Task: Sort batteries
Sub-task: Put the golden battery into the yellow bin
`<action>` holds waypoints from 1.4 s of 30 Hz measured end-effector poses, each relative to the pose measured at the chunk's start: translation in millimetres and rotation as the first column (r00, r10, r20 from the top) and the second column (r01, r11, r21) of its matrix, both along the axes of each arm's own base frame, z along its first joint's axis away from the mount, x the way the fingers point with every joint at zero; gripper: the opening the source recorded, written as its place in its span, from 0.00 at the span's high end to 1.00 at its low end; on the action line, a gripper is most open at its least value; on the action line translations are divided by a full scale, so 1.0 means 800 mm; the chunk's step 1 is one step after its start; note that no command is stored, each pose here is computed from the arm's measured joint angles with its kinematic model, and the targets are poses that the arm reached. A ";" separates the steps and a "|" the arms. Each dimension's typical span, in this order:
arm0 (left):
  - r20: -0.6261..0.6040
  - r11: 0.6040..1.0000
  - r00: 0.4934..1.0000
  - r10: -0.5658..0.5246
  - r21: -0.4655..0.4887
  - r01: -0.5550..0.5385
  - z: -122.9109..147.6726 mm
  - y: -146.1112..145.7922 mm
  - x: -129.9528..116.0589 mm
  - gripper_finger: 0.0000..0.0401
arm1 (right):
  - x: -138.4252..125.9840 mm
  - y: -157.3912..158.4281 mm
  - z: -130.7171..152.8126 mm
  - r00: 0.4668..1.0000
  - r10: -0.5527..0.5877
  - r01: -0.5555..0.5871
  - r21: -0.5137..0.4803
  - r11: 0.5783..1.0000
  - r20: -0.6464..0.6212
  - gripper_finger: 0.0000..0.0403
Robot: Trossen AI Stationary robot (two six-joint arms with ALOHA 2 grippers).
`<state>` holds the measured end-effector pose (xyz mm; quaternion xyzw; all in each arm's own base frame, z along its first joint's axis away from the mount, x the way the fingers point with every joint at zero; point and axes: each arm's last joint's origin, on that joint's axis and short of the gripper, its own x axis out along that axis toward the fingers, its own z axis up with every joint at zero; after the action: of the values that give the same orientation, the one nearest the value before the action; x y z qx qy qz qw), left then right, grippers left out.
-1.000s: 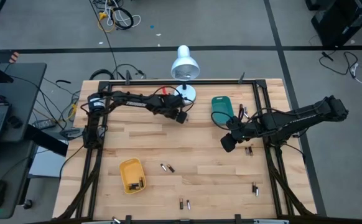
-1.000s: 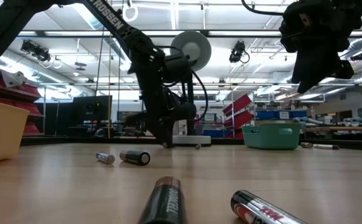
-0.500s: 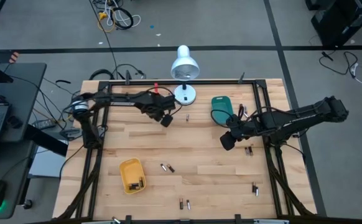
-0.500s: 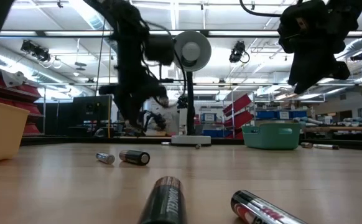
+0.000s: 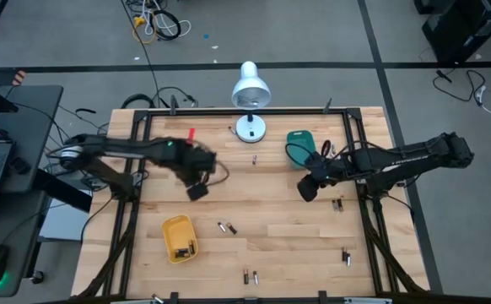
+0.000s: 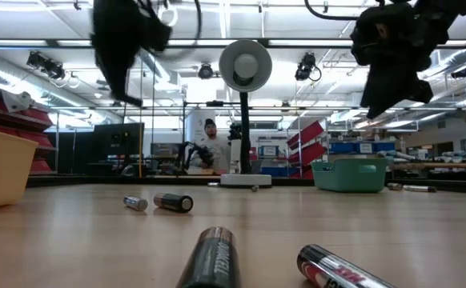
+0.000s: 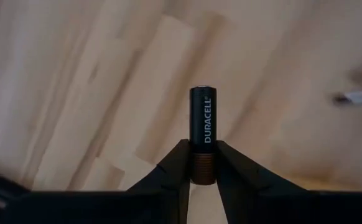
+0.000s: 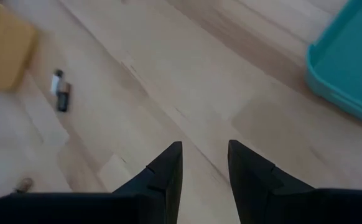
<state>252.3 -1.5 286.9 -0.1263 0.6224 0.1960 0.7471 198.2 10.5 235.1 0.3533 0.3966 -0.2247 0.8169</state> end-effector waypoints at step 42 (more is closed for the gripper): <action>-0.056 0.976 0.993 0.106 -0.184 -0.115 -0.063 -0.184 -0.055 0.69 | 0.032 0.001 0.034 0.927 -0.025 0.043 -0.042 0.998 0.375 0.71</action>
<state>208.1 -148.8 236.2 -0.2256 0.6472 0.1809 0.7054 223.7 11.3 262.0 0.3764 0.2217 -0.1770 0.8820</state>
